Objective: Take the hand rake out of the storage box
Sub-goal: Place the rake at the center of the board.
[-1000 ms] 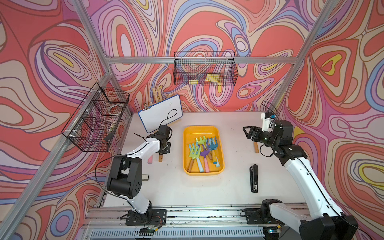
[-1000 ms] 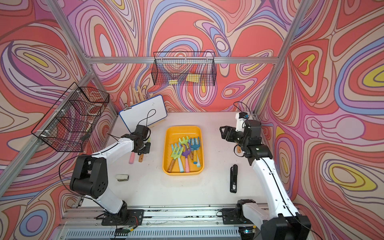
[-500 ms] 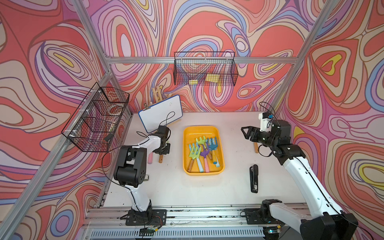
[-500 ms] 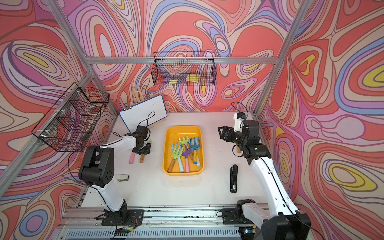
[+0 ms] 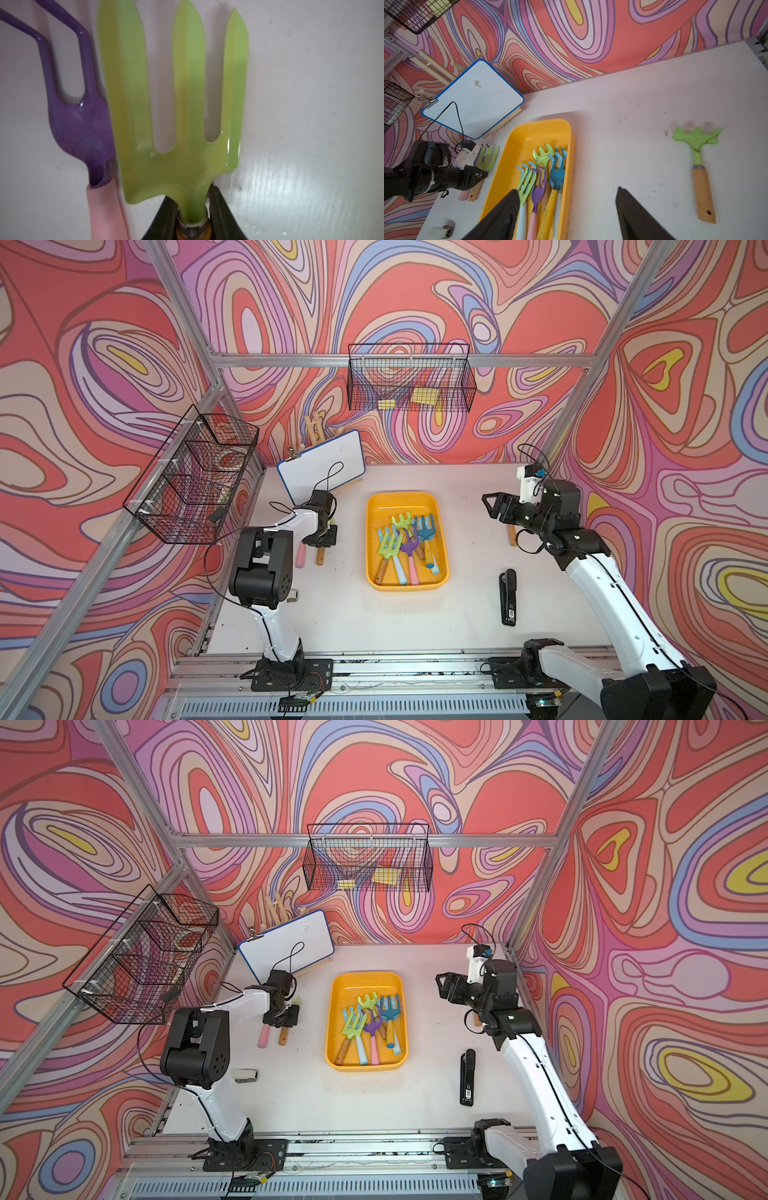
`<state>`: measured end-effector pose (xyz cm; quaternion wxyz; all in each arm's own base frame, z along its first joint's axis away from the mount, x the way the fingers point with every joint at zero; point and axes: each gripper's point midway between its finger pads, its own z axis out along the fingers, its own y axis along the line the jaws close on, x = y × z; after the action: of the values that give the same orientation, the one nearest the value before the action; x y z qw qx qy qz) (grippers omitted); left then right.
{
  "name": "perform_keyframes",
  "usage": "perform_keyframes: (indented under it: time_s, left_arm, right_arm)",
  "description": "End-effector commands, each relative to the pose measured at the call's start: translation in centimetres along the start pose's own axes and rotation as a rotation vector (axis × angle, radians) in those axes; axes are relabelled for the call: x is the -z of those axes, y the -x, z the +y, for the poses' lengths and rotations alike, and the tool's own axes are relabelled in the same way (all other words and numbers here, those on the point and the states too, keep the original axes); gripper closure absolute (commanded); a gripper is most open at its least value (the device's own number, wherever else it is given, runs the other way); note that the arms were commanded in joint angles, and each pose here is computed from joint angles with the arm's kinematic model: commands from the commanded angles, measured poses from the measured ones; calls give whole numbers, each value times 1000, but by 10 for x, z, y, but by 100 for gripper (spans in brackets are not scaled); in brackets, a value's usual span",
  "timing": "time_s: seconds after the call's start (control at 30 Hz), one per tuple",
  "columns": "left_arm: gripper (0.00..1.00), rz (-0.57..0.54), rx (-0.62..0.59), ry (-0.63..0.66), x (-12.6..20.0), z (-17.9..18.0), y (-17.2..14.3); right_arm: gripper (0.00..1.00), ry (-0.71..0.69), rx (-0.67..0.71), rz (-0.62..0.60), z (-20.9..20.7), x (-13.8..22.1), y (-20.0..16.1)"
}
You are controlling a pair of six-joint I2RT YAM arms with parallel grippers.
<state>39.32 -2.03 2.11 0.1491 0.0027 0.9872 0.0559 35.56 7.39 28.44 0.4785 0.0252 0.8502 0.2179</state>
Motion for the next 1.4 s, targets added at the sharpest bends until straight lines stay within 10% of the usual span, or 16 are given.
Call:
perform_keyframes:
  time_s: [0.0,0.63,1.37]
  left_arm:
    - [89,31,-3,7,-7,5,-6]
    - [85,38,21,64,-8,23,-14]
    - [43,-187,54,30,48,21,6]
  right_arm:
    - [22,-3,16,-21,2,2,6]
    - [22,2,19,-23,4,3,7]
    - [20,-6,19,4,2,-7,1]
